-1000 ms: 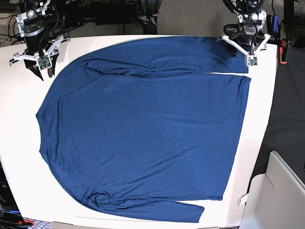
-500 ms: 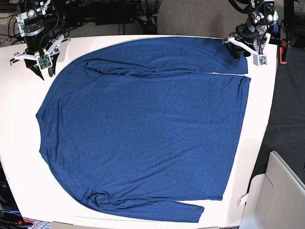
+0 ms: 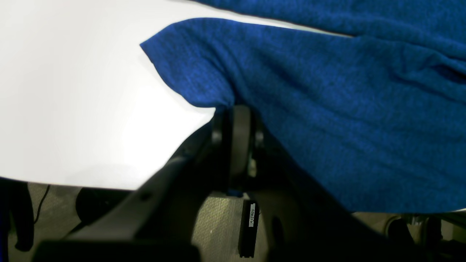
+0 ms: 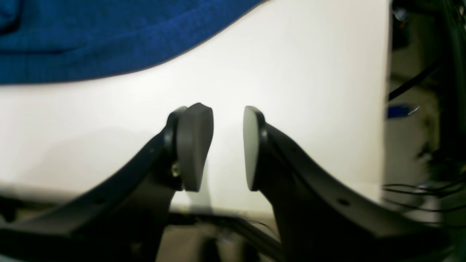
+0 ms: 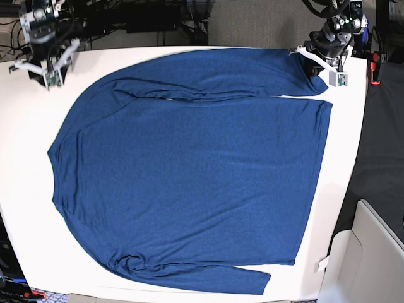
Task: Fold the T-shirt properly
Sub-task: 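Lower both grippers to the shoulder corners of the blue shirt, then grasp the shoulder corners with both grippers and pull the shirt taut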
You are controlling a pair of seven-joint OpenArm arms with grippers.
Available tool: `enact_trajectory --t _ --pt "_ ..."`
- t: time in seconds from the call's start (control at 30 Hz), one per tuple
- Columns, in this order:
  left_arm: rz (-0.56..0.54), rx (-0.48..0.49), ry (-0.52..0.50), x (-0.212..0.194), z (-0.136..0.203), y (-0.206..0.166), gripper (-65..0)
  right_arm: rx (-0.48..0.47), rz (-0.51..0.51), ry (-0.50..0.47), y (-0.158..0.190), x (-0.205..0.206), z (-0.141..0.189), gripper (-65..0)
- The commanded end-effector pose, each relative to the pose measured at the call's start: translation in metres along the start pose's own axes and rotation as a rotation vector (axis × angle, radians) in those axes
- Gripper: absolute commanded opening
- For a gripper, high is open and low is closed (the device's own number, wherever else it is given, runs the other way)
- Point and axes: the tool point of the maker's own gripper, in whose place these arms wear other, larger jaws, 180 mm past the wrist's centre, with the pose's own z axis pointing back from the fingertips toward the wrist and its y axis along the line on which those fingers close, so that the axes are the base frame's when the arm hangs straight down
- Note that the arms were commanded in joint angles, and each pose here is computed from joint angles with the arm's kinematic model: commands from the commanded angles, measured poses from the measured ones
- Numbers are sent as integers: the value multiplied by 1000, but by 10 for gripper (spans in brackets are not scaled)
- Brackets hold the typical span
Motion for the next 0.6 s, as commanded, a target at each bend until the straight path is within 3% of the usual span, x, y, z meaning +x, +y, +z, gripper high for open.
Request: enact_trajectory --t 0.0,0.27,0.57 --pt "-3 -3 40 -9 2 0 -648 4 -22 -24 -2 10 0 -459" --pt "-4 -4 40 -9 2 0 -648 172 -223 4 27 31 -14 -371" --pt "-5 -6 41 -9 2 -1 -648 256 -564 84 38 10 -31 -367"
